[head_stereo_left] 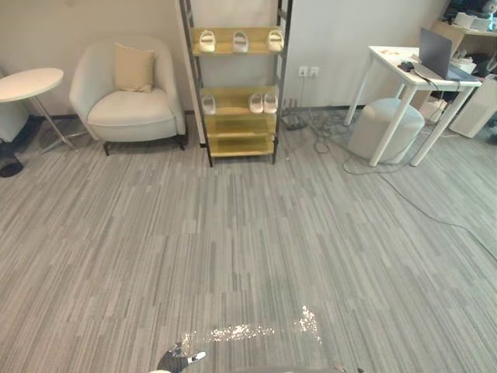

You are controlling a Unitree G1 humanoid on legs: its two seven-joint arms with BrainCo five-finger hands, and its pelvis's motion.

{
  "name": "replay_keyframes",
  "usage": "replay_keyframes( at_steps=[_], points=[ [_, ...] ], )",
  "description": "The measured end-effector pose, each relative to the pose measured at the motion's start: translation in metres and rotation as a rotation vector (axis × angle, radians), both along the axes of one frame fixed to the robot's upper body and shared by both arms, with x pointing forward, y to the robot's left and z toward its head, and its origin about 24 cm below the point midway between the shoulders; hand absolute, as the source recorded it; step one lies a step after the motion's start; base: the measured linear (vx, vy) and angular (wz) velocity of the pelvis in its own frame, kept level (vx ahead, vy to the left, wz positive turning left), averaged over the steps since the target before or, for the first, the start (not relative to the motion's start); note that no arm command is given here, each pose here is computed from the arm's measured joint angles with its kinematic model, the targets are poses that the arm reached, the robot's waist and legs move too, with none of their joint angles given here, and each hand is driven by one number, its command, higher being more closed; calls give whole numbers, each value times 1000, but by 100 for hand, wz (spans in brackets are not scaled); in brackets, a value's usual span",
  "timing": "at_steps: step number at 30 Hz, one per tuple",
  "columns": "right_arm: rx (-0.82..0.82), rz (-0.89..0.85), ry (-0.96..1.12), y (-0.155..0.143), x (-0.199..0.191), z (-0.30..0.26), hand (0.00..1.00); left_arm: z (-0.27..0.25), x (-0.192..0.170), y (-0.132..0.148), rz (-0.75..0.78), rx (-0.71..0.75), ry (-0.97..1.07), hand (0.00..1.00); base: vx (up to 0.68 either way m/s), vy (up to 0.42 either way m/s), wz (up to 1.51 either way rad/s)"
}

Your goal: Organize the slippers on the shoe rack

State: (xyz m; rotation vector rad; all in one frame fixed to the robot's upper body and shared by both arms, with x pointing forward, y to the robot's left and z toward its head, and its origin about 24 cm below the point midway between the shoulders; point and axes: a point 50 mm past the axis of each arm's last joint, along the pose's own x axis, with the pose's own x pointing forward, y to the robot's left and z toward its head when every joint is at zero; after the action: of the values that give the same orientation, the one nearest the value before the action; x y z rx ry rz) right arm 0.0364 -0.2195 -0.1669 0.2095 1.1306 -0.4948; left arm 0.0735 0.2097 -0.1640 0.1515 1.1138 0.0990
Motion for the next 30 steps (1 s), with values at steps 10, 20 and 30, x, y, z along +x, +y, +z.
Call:
replay_keyframes(
  at_steps=[10,20,30],
  points=[
    [-1,6,-5,0,2,0,0,0,5,-1,-45,15,-2,0,0,2,2],
    [-1,38,-3,2,4,0,0,1,5,1,-59,23,1,0,2,5,-1],
    [-18,96,-7,6,12,0,0,2,5,6,-51,50,-1,0,2,12,-6]
  ],
)
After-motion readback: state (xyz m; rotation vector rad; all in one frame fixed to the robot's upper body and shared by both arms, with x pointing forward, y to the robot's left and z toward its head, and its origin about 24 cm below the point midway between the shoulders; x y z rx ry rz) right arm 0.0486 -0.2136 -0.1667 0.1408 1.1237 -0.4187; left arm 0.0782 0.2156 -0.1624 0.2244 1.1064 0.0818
